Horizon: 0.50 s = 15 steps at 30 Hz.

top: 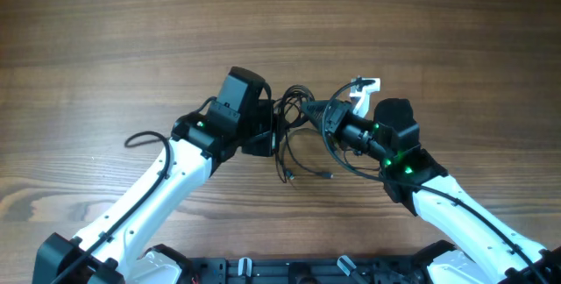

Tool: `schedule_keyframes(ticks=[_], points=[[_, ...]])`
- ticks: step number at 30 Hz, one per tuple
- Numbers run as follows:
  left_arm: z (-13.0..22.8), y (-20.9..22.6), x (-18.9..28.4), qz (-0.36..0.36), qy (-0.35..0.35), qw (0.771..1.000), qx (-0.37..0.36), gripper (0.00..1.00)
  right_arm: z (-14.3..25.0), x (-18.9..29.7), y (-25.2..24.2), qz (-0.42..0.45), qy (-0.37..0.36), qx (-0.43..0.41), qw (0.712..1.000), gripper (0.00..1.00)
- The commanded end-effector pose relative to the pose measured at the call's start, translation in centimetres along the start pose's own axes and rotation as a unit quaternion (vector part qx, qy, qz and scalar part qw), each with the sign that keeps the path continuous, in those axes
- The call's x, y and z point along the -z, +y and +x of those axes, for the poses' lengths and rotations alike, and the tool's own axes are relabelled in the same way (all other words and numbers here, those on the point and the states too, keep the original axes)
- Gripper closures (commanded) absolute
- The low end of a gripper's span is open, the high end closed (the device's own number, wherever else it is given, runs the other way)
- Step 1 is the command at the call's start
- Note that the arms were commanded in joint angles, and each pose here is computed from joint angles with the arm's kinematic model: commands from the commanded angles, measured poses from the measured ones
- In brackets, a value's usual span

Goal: Untangle cables

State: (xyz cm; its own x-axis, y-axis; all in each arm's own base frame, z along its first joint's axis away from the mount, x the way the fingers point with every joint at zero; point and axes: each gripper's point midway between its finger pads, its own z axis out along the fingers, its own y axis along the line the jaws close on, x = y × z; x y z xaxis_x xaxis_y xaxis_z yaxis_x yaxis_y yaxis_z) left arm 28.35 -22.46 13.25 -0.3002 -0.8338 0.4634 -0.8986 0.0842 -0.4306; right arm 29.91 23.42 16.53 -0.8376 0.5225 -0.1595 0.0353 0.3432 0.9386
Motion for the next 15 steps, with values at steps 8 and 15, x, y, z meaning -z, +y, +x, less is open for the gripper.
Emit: schedule_keyframes(ticks=[8,15], points=[[-3.5,-4.1,6.2,0.071,-0.080,0.832,-0.545,0.96,2.0,1.2,-1.6,-0.003,0.080,0.232,0.969,0.00],[-1.8,-4.8,9.8,0.105,-0.118,0.700,-0.696,0.96,2.6,2.4,3.9,-0.126,0.084,0.305,0.940,0.19]])
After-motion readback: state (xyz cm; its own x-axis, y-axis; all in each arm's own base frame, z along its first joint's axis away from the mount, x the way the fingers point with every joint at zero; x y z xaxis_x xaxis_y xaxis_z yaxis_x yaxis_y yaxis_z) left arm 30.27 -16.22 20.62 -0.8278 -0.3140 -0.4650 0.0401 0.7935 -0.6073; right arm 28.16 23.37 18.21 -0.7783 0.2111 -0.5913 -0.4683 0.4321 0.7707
